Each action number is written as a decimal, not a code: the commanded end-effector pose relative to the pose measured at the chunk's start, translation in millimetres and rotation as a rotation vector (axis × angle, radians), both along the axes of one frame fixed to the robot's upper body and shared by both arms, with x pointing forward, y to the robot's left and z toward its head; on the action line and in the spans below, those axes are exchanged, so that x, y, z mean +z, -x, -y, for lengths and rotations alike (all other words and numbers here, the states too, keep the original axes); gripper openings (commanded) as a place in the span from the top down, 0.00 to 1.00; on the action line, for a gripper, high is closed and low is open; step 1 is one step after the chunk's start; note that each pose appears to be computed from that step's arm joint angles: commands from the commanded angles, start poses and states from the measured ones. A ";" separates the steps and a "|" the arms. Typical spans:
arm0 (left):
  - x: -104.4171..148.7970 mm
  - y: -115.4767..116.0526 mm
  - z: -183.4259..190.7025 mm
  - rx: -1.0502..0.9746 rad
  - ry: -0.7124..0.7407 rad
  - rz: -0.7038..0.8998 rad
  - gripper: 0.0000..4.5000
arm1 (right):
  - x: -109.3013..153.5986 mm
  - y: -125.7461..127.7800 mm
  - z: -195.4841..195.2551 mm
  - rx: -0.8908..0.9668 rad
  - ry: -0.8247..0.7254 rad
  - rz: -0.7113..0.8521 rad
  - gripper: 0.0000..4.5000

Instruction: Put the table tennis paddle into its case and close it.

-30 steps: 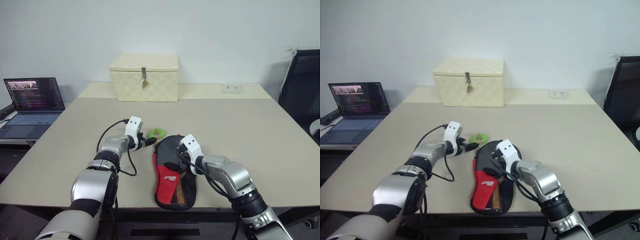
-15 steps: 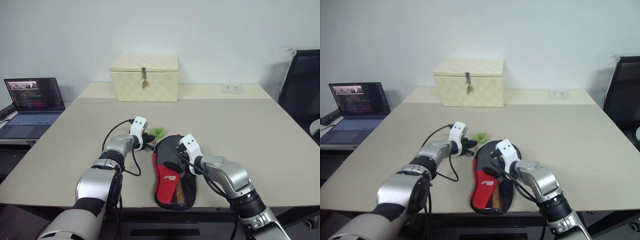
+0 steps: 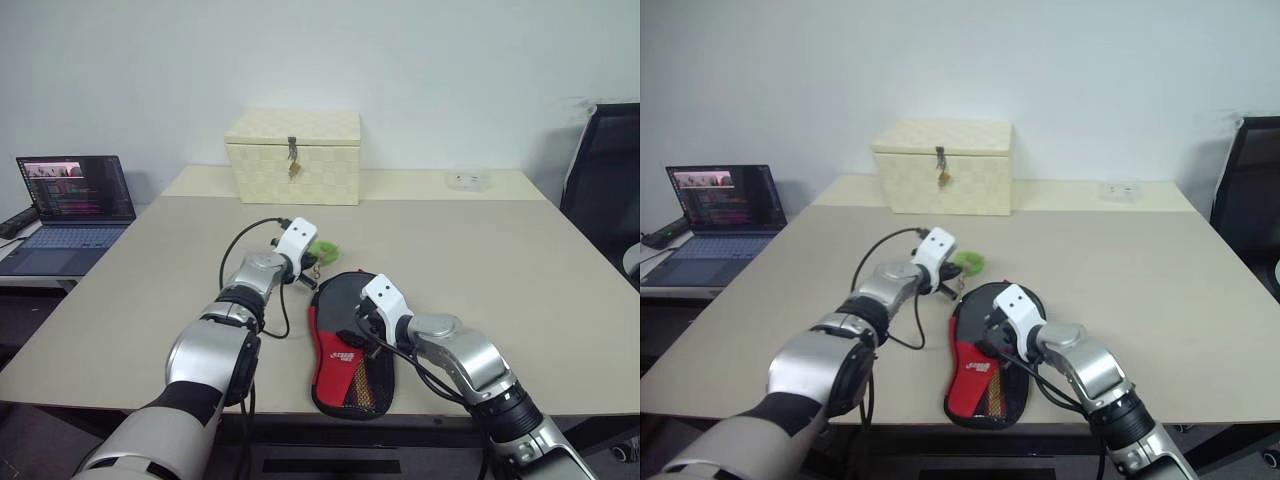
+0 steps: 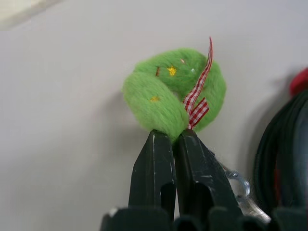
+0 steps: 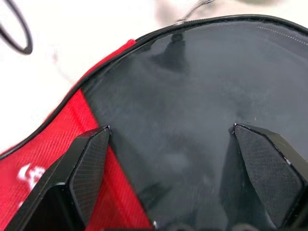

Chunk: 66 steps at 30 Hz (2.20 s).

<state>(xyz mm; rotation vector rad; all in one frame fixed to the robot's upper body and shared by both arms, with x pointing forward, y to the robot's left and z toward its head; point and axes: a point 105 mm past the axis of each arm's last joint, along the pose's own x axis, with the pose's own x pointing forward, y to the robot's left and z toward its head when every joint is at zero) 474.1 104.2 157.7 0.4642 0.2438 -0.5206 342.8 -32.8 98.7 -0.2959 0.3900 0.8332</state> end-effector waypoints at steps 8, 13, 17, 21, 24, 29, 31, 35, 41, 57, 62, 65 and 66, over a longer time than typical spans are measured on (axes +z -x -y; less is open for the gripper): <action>51.5 -1.0 60.3 -0.197 -0.339 0.285 1.00 | -52.9 41.0 9.4 0.027 0.124 -0.199 0.00; 53.3 9.2 97.3 -0.344 -0.531 0.409 1.00 | -59.4 52.7 11.8 0.023 0.128 -0.227 0.00; 49.2 17.7 118.7 -0.440 -0.635 0.470 1.00 | -61.7 58.0 9.7 0.023 0.126 -0.235 0.00; 45.3 26.3 137.4 -0.531 -0.752 0.555 1.00 | -62.3 60.4 6.8 0.022 0.121 -0.238 0.00; 48.1 35.9 158.3 -0.596 -0.787 0.635 1.00 | -63.3 62.5 6.8 0.020 0.120 -0.241 0.00; 46.9 52.2 184.9 -0.691 -0.762 0.679 1.00 | -64.3 62.6 6.1 0.019 0.119 -0.241 0.00; 47.1 56.4 191.3 -0.710 -0.739 0.681 1.00 | -64.0 61.4 5.6 0.020 0.118 -0.239 0.00; 44.3 62.3 198.1 -0.747 -0.719 0.674 1.00 | -62.0 58.3 4.4 0.020 0.115 -0.232 0.00; 24.3 65.2 188.3 -0.796 -0.627 0.491 0.76 | -60.5 54.2 4.2 0.020 0.113 -0.224 0.00; 46.3 63.5 154.0 -0.821 -0.254 0.345 0.14 | -29.9 37.0 5.9 0.038 0.067 -0.162 0.00; 75.1 41.8 105.1 -0.672 -0.161 0.377 0.14 | 12.2 46.9 11.2 0.079 -0.018 -0.106 0.00; 83.6 35.8 81.0 -0.614 -0.017 0.324 0.14 | 35.7 54.9 17.0 0.104 -0.059 -0.089 0.00; 83.6 35.8 73.3 -0.611 0.034 0.298 0.14 | 43.7 57.1 21.0 0.110 -0.069 -0.081 0.00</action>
